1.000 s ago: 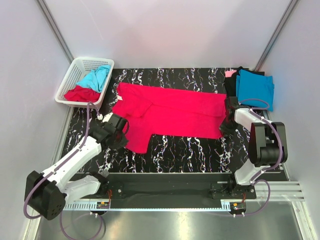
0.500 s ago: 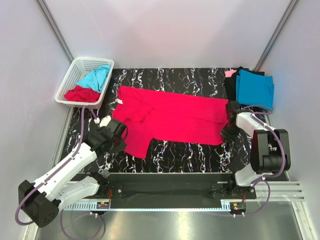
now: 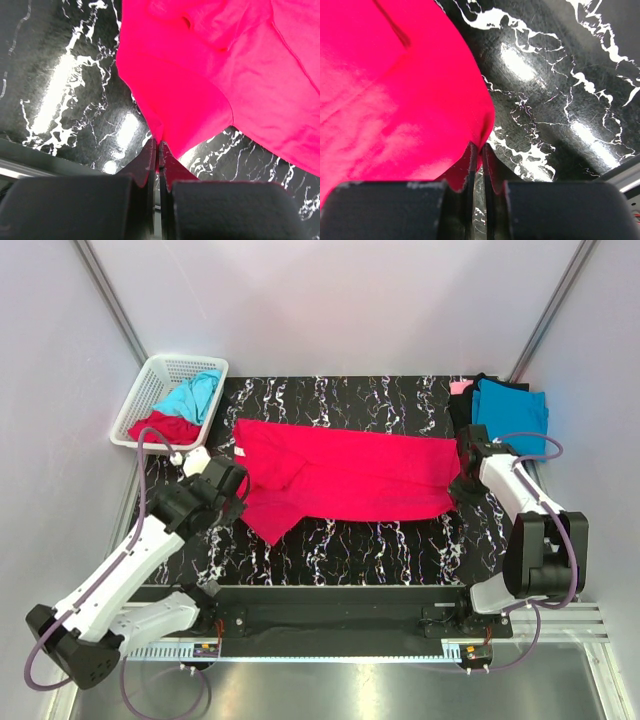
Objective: Fold and stack the t-shirts
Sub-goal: Fold the tshirt
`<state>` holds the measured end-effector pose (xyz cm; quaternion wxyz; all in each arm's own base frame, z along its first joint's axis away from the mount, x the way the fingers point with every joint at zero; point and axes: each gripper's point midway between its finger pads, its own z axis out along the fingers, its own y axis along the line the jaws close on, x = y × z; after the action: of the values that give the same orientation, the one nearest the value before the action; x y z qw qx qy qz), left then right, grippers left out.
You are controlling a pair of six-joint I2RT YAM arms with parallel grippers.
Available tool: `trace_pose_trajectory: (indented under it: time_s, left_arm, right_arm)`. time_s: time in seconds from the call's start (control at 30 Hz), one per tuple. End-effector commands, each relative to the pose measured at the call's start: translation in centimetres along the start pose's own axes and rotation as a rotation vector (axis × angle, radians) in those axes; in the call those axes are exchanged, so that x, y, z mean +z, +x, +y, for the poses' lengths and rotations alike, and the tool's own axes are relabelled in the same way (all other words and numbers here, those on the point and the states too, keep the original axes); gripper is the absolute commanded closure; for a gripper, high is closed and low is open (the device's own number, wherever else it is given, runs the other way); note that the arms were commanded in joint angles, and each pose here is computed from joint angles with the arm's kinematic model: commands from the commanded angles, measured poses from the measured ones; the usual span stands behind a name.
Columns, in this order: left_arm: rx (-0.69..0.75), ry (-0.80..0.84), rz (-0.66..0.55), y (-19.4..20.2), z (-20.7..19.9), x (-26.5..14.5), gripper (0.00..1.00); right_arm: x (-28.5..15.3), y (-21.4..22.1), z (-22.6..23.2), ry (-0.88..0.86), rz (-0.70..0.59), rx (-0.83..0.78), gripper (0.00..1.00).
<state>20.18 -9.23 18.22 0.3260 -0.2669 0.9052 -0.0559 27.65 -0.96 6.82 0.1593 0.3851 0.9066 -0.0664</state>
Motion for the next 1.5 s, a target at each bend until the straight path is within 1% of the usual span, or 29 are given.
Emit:
trace_pose_trajectory:
  time_s: [0.0,0.07,0.17,0.2,0.27,0.3,0.4,0.43,0.6,0.67,0.73,0.77,0.8,0.9,1.1,1.17,1.2,1.23,1.27,1.3,1.33,1.37,1.4,1.43,1.47]
  left_arm:
    - [-0.002,-0.011,-0.094,-2.9,-1.0,-0.9,1.00]
    - [-0.011,0.002,-0.125,-4.2,-2.0,-1.6,1.00]
    - [0.003,-0.022,-0.154,-5.6,-2.8,-1.6,1.00]
    - [-0.002,-0.013,-0.169,-6.4,-3.5,-2.0,1.00]
    - [0.018,-0.041,-0.167,-6.9,-4.1,-1.4,1.00]
    - [0.011,-0.035,-0.181,-7.7,-4.6,-1.7,1.00]
    - [0.019,-0.068,-0.175,-8.5,-5.2,-0.6,1.00]
    - [0.014,-0.074,-0.183,-9.3,-5.5,-0.5,1.00]
    - [0.022,-0.108,-0.168,-11.2,-6.8,2.2,1.00]
    - [0.013,-0.110,-0.177,-12.8,-7.2,2.6,1.00]
    - [0.020,-0.129,-0.168,-13.7,-7.5,4.0,1.00]
    - [0.011,-0.114,-0.184,-14.8,-8.2,3.8,1.00]
    - [0.019,-0.129,-0.170,-14.9,-8.5,4.9,1.00]
    - [0.020,-0.135,-0.165,-16.8,-9.3,6.6,1.00]
    - [0.050,-0.134,-0.151,-18.5,-11.5,10.3,1.00]
    - [0.078,-0.143,-0.121,-18.2,-11.9,12.8,1.00]
    - [0.079,-0.150,-0.109,-18.1,-11.9,13.7,1.00]
    - [0.083,-0.145,-0.108,-18.3,-12.2,14.2,1.00]
    - [0.092,-0.155,-0.092,-17.9,-12.4,15.8,1.00]
    - [0.094,-0.160,-0.092,-17.9,-12.4,16.4,1.00]
    - [0.091,-0.167,-0.090,-18.0,-12.3,17.1,1.00]
    - [0.087,-0.163,-0.085,-18.0,-12.4,17.8,1.00]
    - [0.086,-0.180,-0.074,-17.8,-12.0,18.8,1.00]
    - [0.079,-0.186,-0.071,-17.8,-11.8,19.3,1.00]
    - [0.072,-0.185,-0.070,-17.9,-11.8,19.7,1.00]
  right_arm:
    - [-1.6,-2.3,-0.5,0.033,-0.073,0.035,1.00]
    - [-1.8,-2.8,-0.2,0.029,-0.081,0.034,1.00]
    - [-1.9,-3.3,0.3,0.025,-0.083,0.033,1.00]
    - [-1.7,-4.0,-0.2,0.037,-0.084,0.056,1.00]
    - [-1.6,-4.5,0.0,0.037,-0.079,0.063,1.00]
    - [-1.5,-4.7,0.0,0.036,-0.077,0.068,1.00]
    - [-1.1,-5.3,0.4,0.041,-0.073,0.064,1.00]
    - [-0.7,-5.4,0.4,0.052,-0.065,0.058,1.00]
    - [-0.1,-7.0,1.8,0.045,-0.062,0.049,1.00]
    - [0.2,-7.8,2.7,0.038,-0.060,0.042,1.00]
    - [1.0,-8.2,3.1,0.050,-0.054,0.033,1.00]
    - [0.8,-8.9,3.6,0.038,-0.063,0.035,1.00]
    - [1.0,-9.2,3.9,0.037,-0.064,0.033,1.00]
    - [1.6,-10.1,4.7,0.036,-0.062,0.025,1.00]
    - [2.8,-12.1,6.4,0.032,-0.077,0.006,1.00]
    - [3.3,-12.9,7.3,0.023,-0.080,-0.011,1.00]
    - [3.5,-13.0,7.5,0.021,-0.078,-0.018,0.98]
    - [3.8,-13.5,7.9,0.018,-0.080,-0.026,0.92]
    - [4.0,-13.6,8.3,0.008,-0.074,-0.033,0.85]
    - [4.1,-13.8,8.5,0.005,-0.077,-0.040,0.75]
    - [4.4,-14.1,8.7,0.006,-0.081,-0.048,0.53]
    - [4.1,-14.9,9.0,0.003,-0.107,-0.043,0.43]
    - [4.1,-15.3,9.0,0.006,-0.117,-0.043,0.38]
    - [4.0,-15.8,9.3,0.000,-0.130,-0.044,0.31]
    - [3.9,-16.5,9.6,-0.018,-0.148,-0.041,0.29]
